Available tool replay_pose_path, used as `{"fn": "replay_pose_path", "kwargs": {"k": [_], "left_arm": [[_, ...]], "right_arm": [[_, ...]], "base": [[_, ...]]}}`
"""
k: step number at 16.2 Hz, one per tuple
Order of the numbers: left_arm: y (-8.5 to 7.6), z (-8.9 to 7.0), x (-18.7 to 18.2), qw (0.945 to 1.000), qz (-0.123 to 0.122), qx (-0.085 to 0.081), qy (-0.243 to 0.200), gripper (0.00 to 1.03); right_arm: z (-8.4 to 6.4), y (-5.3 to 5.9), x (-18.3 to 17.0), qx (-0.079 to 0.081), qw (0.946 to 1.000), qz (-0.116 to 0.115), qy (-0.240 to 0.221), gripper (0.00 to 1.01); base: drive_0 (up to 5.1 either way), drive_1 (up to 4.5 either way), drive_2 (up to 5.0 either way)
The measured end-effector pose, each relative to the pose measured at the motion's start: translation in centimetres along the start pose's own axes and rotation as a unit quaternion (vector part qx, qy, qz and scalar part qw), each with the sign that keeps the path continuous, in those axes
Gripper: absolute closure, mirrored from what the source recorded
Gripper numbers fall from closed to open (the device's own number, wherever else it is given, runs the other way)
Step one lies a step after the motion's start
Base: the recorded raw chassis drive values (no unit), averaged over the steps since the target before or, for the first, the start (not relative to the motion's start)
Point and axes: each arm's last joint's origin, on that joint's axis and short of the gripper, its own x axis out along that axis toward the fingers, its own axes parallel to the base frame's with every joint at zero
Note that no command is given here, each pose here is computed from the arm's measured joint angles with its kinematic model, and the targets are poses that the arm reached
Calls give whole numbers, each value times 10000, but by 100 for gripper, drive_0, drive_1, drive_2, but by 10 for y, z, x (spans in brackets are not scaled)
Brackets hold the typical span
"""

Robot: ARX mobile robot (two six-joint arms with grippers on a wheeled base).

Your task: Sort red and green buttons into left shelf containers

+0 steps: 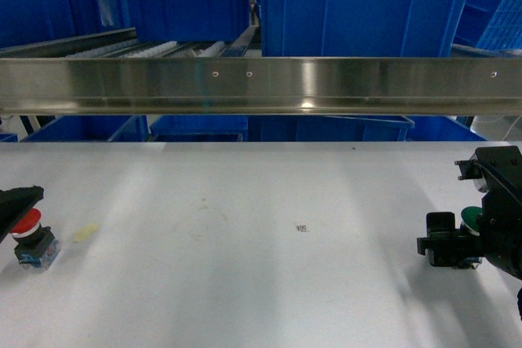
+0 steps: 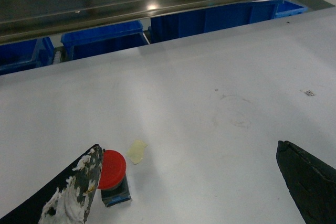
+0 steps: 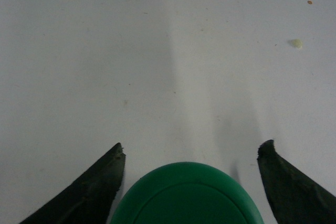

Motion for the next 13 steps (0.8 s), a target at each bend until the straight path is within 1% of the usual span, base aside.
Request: {"fn": "replay_pose_path", "kwargs": {"k": [1, 2, 5, 7, 8, 9, 11, 12, 13], "left_arm": [[0, 0, 0, 10000, 0, 0, 0, 5], [0, 0, 0, 10000, 0, 0, 0, 5], [0, 0, 0, 10000, 0, 0, 0, 5], [0, 0, 0, 10000, 0, 1, -2, 5], [0, 0, 0, 10000, 0, 0, 0, 5], [0, 0, 0, 10000, 0, 2, 0, 5], [0, 0, 0, 10000, 0, -1, 2, 5], [0, 0, 0, 10000, 0, 0, 0, 5], [0, 0, 0, 10000, 0, 1, -2, 5]], "right_arm": [[0, 0, 0, -2, 10000, -2, 0, 43], [0, 0, 0, -9, 10000, -2, -6, 72], [0, 0, 0, -15, 10000, 0, -11, 73], [1, 0, -4, 9, 10000, 82, -26, 73], [5, 0, -13, 32, 9998, 163, -69, 73], [14, -1, -23, 75, 9995, 245, -191, 73], [44, 2, -53, 170, 9964, 505, -664, 73], [56, 5, -70, 149, 9942, 670, -828, 73], [62, 8, -88, 118, 9916, 829, -987, 73]], "base": [[0, 0, 0], [0, 0, 0], [0, 0, 0], [0, 0, 0], [0, 0, 0], [0, 0, 0], [0, 0, 0], [0, 0, 0], [0, 0, 0]]}}
